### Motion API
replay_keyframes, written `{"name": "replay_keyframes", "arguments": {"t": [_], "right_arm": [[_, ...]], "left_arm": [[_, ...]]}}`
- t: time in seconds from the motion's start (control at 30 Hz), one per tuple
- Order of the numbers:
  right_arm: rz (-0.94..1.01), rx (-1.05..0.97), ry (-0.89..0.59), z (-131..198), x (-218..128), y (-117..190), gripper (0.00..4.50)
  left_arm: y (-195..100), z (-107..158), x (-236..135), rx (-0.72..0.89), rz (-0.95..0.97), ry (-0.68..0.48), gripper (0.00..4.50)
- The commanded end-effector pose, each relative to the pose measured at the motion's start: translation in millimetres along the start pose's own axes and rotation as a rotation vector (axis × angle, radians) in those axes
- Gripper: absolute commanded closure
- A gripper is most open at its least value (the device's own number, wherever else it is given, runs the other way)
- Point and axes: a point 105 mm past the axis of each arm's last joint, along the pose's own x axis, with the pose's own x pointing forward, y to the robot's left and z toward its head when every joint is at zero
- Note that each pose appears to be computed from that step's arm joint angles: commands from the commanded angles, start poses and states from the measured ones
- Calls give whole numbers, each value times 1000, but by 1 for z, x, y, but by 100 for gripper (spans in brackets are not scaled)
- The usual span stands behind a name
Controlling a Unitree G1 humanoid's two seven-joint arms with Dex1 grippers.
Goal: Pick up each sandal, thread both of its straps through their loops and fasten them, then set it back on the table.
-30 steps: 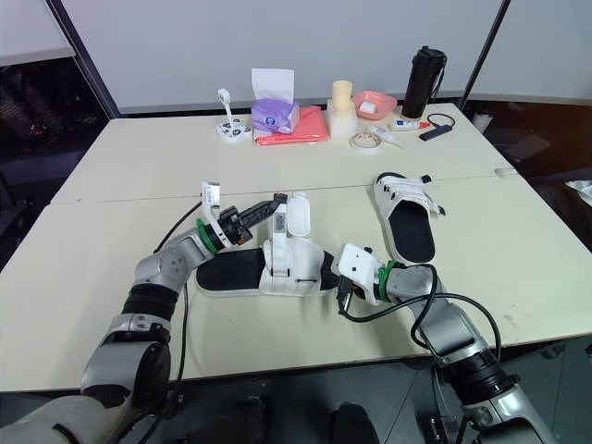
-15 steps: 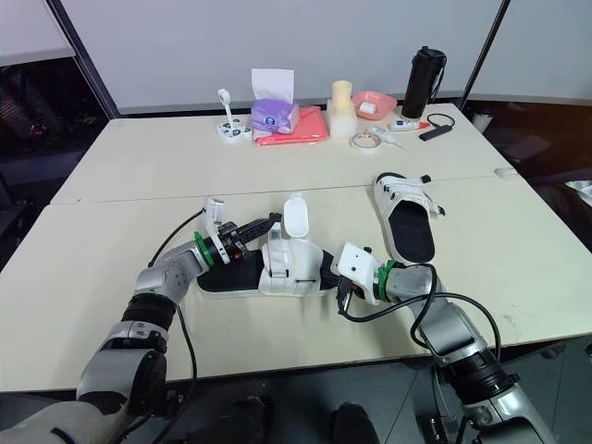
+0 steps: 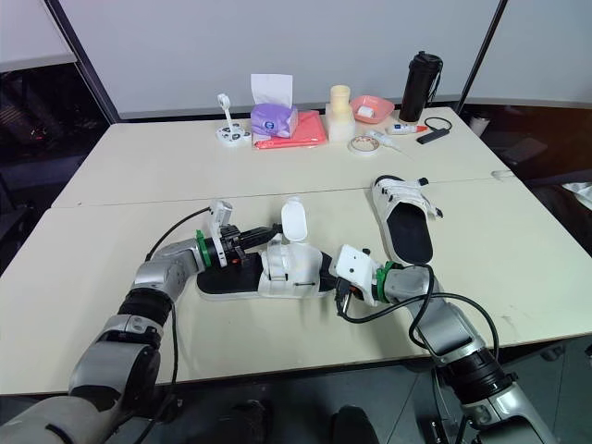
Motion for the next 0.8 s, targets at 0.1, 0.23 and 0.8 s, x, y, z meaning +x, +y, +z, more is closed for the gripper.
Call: {"name": "replay_keyframes", "arguments": {"t": [0.1, 0.23, 0.8], "right_arm": [[37, 38, 72, -20, 3, 10, 450], [37, 38, 72, -20, 3, 11, 450], [30, 37, 61, -18, 7, 10, 450]], "left_arm": [[9, -30, -11, 120, 47, 169, 206], [13, -21, -13, 293, 67, 202, 168], [31, 58, -6, 387, 202, 40, 168]]}}
